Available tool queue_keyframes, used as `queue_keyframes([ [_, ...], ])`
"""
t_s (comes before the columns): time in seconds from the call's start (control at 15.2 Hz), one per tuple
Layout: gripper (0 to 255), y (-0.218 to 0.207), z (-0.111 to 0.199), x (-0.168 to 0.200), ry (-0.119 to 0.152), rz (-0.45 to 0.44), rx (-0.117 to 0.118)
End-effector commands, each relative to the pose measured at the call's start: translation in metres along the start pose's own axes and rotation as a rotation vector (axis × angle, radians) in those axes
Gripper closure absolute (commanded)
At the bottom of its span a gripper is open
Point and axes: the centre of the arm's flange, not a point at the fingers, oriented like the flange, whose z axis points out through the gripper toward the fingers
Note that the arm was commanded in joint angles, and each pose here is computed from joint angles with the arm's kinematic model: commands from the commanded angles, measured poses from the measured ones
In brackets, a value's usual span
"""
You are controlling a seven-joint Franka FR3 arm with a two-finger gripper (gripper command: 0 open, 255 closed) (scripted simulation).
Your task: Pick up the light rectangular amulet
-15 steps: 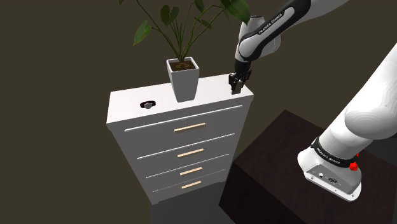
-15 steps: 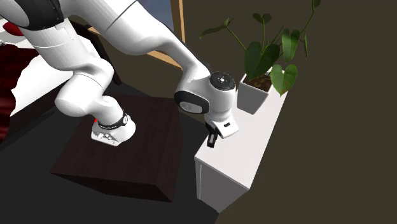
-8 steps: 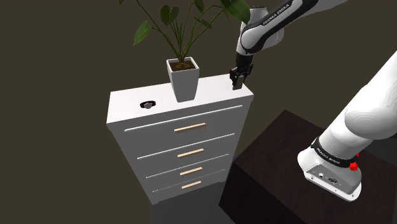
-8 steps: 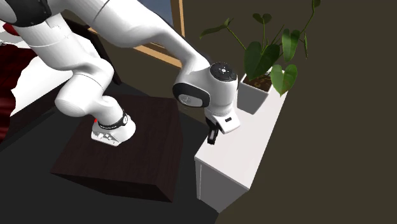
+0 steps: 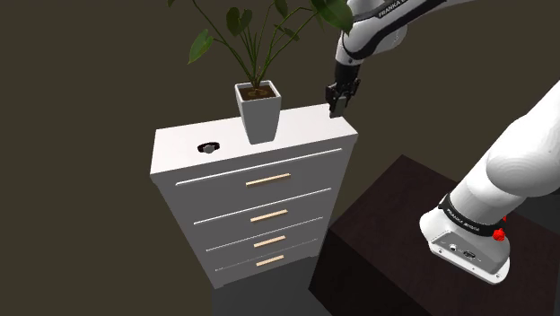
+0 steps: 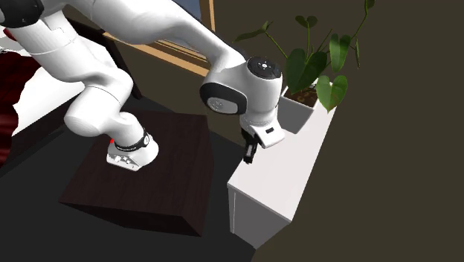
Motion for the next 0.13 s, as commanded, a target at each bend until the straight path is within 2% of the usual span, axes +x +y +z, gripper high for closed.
queue_keyframes([
  [0.0, 255, 0.0007, -0.0068, -0.0008, 0.000, 0.000, 0.000],
  [0.07, 255, 0.0007, -0.0068, -0.0007, 0.000, 0.000, 0.000],
])
